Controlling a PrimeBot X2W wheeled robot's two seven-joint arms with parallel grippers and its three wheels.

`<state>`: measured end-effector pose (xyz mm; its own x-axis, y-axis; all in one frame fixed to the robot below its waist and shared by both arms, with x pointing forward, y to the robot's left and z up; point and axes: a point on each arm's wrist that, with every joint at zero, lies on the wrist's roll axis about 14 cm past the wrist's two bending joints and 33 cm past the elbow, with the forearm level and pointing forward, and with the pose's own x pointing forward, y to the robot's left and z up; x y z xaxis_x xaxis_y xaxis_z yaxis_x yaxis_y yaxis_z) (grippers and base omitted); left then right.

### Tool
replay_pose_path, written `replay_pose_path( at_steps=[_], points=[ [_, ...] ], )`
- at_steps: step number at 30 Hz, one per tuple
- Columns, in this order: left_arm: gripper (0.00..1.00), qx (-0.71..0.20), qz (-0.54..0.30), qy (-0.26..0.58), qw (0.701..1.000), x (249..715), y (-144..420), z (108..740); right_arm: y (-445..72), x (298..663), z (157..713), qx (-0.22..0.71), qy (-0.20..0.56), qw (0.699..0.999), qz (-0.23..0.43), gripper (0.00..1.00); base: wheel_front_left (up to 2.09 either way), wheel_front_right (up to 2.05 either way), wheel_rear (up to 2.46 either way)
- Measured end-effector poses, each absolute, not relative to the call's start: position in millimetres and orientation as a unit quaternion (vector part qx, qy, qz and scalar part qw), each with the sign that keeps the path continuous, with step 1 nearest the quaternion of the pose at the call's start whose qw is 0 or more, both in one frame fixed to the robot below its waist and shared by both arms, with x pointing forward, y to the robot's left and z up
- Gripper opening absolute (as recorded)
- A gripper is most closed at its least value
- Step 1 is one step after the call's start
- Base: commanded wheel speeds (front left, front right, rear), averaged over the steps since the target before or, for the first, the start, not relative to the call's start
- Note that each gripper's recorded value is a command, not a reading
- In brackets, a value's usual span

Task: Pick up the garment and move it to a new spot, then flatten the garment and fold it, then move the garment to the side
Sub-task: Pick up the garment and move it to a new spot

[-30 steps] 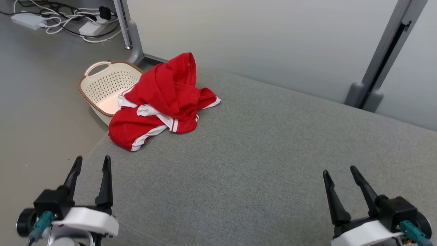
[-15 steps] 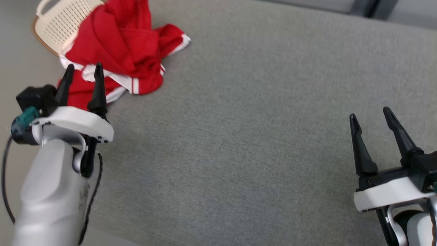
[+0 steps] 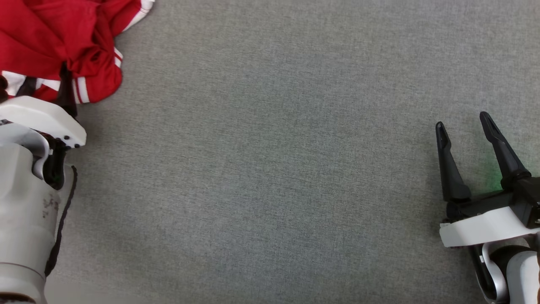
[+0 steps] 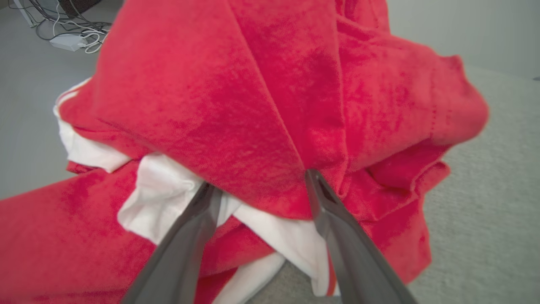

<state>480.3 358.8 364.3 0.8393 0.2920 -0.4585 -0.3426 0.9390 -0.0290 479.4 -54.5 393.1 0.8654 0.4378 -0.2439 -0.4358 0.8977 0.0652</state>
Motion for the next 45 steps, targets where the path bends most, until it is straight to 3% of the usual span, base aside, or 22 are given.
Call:
replay_pose_path(
  at_steps=[1,2,3,4,11,17,26,35,45],
  points=[
    [1.00,-0.054,0.166,0.234,0.956,483,360,362,-56,480,391,0.003,0.130,0.966,0.224,1.00,0.00,0.00,0.00],
    [0.57,-0.055,0.166,0.236,0.956,486,360,360,-58,480,389,0.003,0.131,0.966,0.223,1.00,0.00,0.00,0.00],
    [0.02,-0.055,0.167,0.237,0.956,487,361,359,-59,480,387,0.002,0.133,0.966,0.221,1.00,0.00,0.00,0.00],
    [0.00,-0.051,0.167,0.239,0.955,489,362,358,-60,481,385,0.001,0.135,0.966,0.220,1.00,0.00,0.00,0.00],
    [0.00,-0.029,0.169,0.194,0.966,495,376,391,-58,479,392,0.005,0.130,0.967,0.218,1.00,0.00,0.00,0.00],
    [0.00,0.007,0.164,0.092,0.982,492,394,470,-51,466,414,0.013,0.111,0.968,0.225,1.00,0.00,0.00,0.00],
    [0.00,0.059,0.124,-0.052,0.989,457,374,574,-44,441,463,0.027,0.061,0.971,0.229,1.00,0.00,0.00,0.00],
    [0.00,0.068,0.016,-0.165,0.984,416,282,627,-63,413,498,0.033,0.022,0.979,0.202,1.00,0.00,0.00,0.00],
    [0.00,-0.012,-0.177,-0.105,0.979,423,120,583,-107,406,508,0.031,0.008,0.990,0.140,1.00,0.00,0.00,0.00]
  ],
)
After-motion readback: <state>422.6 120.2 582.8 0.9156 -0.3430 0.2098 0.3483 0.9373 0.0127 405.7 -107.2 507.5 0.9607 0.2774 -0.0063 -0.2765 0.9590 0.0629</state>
